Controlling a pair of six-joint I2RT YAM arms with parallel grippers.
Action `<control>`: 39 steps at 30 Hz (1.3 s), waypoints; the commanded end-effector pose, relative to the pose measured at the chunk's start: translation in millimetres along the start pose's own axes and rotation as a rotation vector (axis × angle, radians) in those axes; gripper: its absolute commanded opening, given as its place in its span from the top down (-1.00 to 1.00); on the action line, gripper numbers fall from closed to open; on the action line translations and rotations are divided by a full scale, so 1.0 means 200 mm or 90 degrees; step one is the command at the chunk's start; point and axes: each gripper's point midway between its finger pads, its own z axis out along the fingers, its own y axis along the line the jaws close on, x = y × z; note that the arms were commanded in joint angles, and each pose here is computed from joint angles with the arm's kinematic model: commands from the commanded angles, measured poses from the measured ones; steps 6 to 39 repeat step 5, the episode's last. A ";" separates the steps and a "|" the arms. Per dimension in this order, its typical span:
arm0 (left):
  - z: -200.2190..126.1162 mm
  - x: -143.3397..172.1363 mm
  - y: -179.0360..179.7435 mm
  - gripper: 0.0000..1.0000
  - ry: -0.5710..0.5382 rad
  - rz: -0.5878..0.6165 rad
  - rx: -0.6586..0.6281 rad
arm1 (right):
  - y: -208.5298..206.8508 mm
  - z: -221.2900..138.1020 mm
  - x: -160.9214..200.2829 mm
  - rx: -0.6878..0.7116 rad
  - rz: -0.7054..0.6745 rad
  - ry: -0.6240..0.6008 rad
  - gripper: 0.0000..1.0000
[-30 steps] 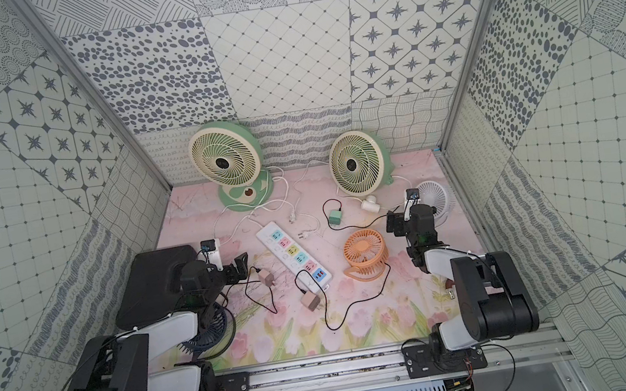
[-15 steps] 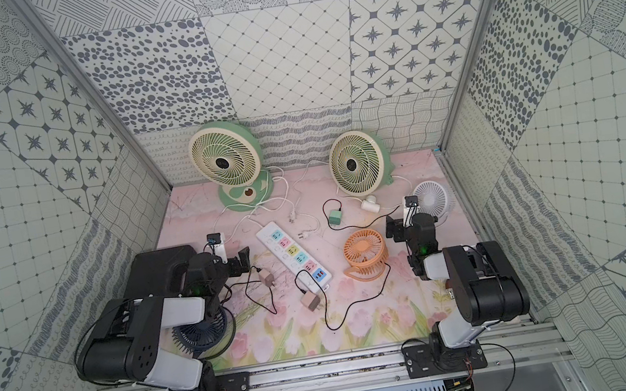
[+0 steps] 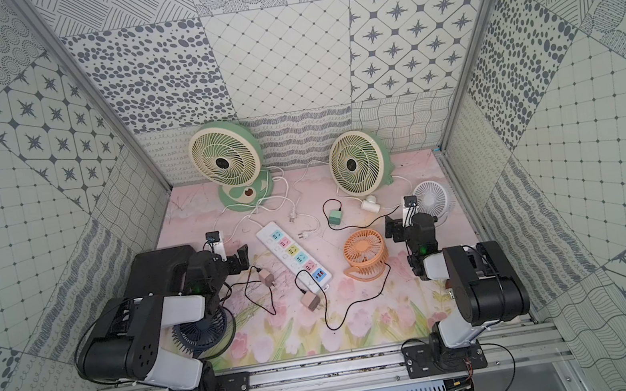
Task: Unplug the desk fan from the power strip
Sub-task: Reset both arms
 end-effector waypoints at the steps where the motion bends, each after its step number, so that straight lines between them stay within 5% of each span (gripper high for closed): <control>1: 0.01 -0.04 0.01 -0.98 -0.017 0.010 -0.007 | 0.02 0.01 -0.08 -0.008 -0.009 -0.038 -0.94; 39: 0.01 -0.04 0.01 -0.98 -0.017 0.010 -0.007 | 0.01 0.00 -0.08 -0.007 -0.008 -0.037 -0.94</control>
